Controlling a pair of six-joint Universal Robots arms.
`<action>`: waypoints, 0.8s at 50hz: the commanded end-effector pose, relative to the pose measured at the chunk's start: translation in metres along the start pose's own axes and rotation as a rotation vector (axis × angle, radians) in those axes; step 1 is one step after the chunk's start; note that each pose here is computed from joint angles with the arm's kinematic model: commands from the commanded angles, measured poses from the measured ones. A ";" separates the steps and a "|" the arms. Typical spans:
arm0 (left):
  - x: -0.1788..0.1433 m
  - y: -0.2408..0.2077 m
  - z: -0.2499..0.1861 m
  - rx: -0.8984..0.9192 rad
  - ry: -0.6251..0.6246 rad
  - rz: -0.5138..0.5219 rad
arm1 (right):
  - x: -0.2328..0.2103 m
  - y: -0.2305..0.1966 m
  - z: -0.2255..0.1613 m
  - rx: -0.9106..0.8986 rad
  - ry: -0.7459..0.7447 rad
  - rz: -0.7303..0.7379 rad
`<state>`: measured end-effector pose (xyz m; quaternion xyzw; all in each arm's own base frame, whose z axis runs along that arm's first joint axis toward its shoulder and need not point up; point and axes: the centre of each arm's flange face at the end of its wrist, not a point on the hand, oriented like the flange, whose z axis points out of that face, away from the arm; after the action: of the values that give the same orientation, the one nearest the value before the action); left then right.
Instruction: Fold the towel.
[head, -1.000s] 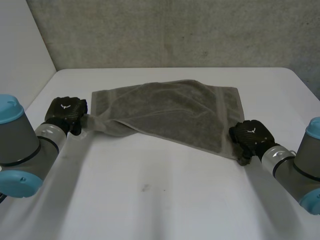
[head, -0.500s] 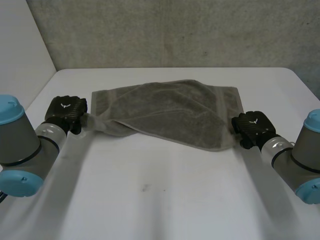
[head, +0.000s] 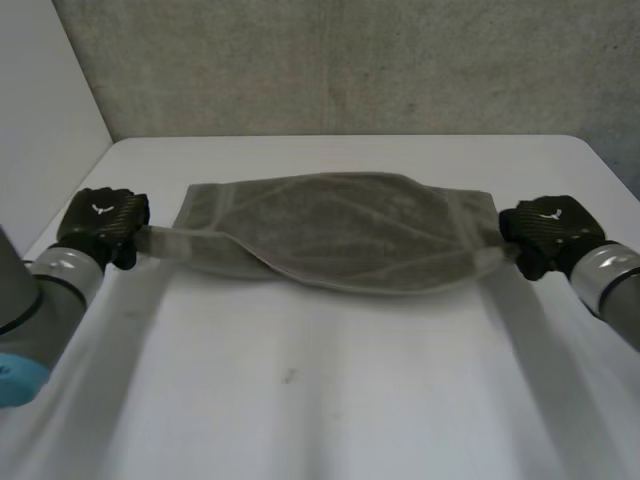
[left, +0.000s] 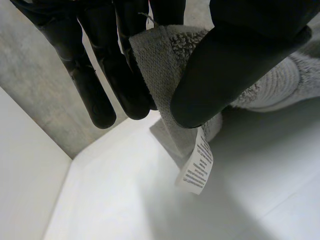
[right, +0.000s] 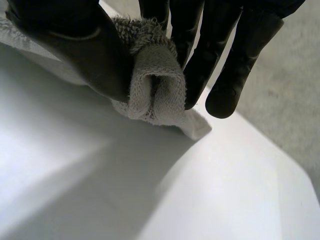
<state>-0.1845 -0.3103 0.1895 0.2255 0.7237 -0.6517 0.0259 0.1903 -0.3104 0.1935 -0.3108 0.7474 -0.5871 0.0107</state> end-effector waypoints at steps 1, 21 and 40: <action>-0.009 -0.010 -0.032 0.048 0.043 0.201 | 0.017 -0.006 -0.025 -0.121 -0.031 0.057; -0.009 -0.004 -0.097 0.077 0.075 0.337 | 0.043 -0.004 -0.076 -0.287 -0.185 0.063; -0.005 0.016 0.004 0.040 0.133 0.230 | 0.052 0.016 0.020 -0.240 -0.121 0.191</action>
<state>-0.1662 -0.2780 0.1916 0.3723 0.6614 -0.6488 0.0550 0.1341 -0.3173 0.2081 -0.2899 0.8333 -0.4644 0.0773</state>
